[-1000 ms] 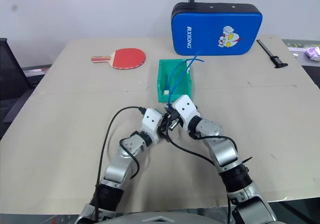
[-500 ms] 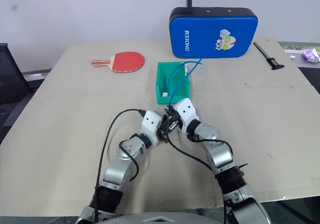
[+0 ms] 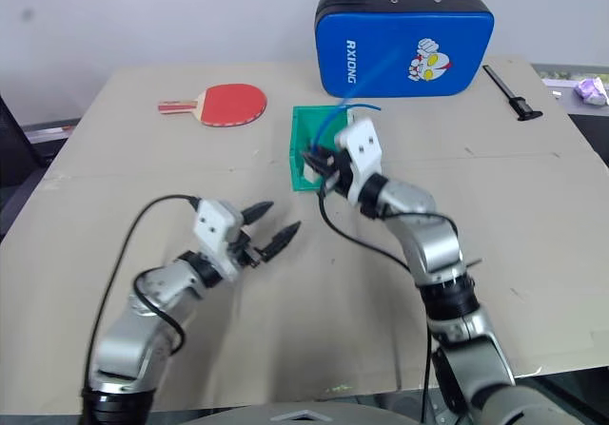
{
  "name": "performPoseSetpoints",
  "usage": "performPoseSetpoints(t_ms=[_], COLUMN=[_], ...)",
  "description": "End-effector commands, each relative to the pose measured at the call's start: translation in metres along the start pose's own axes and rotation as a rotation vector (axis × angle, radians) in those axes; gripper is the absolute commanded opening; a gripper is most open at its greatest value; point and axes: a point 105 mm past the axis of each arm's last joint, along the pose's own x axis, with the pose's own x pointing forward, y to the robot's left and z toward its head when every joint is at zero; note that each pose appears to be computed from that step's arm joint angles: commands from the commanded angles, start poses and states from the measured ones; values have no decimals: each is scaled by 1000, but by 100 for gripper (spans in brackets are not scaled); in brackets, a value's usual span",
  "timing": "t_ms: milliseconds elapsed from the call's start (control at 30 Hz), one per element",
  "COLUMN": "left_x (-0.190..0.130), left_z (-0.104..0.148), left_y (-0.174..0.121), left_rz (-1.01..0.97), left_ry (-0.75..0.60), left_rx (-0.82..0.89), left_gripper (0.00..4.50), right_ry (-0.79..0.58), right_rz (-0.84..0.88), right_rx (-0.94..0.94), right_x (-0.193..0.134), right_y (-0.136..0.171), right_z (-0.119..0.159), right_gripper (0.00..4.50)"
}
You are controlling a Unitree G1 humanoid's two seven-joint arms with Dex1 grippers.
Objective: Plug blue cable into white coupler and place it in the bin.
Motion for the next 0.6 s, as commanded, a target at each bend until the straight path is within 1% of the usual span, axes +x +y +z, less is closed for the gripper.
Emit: performPoseSetpoints(t_ms=[33, 67, 100, 233, 267, 300, 333, 367, 400, 467, 533, 567, 600], left_x=[-6, -7, -8, -7, -6, -6, -5, -5, -4, -3, -2, -2, -2], left_z=[39, 51, 58, 65, 66, 65, 65, 65, 65, 65, 64, 63, 63], left_y=[11, 16, 21, 22, 22, 22, 22, 22, 22, 21, 21, 21, 22], left_rz=[-14, -8, 0, -3, -4, -2, 2, 9, 15, 19, 23, 27, 30], left_ry=[-73, -95, -96, -73, -73, -72, -71, -74, -79, -73, -60, -50, -45], left_rx=[-19, -31, -40, -45, -52, -57, -59, -67, -75, -68, -56, -48, -45], left_gripper=[364, 364, 364, 364, 369, 369, 369, 369, 369, 369, 369, 369, 369], right_ry=[3, 13, 30, 122, 130, 133, 130, 122, 111, 96, 100, 107, 112], right_rz=[-48, -63, -74, -69, -70, -82, -105, -125, -139, -145, -151, -153, -154], right_rx=[91, 139, 176, 212, 218, 218, 212, 205, 197, 179, 159, 152, 148], right_x=[17, 26, 33, 47, 48, 50, 50, 50, 50, 46, 36, 27, 21], right_y=[-24, -32, -38, -45, -47, -50, -54, -58, -62, -65, -67, -68, -68], right_z=[20, 24, 24, 8, 6, 5, 6, 7, 9, 12, 11, 9, 8], right_gripper=[0, 0, 0, 0, 63, 83, 114, 161, 219, 318, 406, 444, 444])
